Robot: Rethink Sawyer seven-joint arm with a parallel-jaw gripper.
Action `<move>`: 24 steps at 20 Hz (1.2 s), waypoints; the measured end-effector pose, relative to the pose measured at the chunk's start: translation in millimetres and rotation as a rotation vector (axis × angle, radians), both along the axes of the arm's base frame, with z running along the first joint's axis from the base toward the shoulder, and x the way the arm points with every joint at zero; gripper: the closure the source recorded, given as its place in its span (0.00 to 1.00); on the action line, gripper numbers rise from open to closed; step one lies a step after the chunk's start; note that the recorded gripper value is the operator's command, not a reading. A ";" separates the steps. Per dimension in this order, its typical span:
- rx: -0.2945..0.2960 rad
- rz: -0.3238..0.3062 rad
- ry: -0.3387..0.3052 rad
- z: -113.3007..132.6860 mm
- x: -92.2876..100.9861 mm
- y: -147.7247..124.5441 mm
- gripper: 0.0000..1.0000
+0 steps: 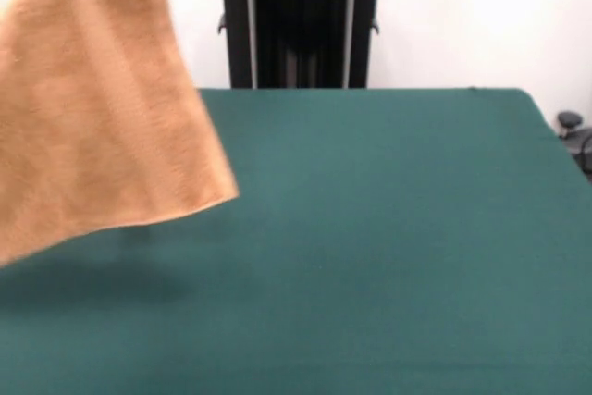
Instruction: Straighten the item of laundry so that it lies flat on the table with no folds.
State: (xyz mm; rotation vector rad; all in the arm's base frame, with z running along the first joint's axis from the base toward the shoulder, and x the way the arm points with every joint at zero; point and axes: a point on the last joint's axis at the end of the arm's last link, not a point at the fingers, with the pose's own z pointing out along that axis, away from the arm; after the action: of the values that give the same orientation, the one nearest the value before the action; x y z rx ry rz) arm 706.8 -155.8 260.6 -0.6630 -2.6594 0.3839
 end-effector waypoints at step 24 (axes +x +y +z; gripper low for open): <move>-0.046 -0.353 -0.739 -203.9 -90.6 31.7 1.00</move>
State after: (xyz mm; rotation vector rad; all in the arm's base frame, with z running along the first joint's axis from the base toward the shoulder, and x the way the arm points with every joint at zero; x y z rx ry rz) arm 616.2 -124.0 56.7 -1.5010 -3.0972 0.1030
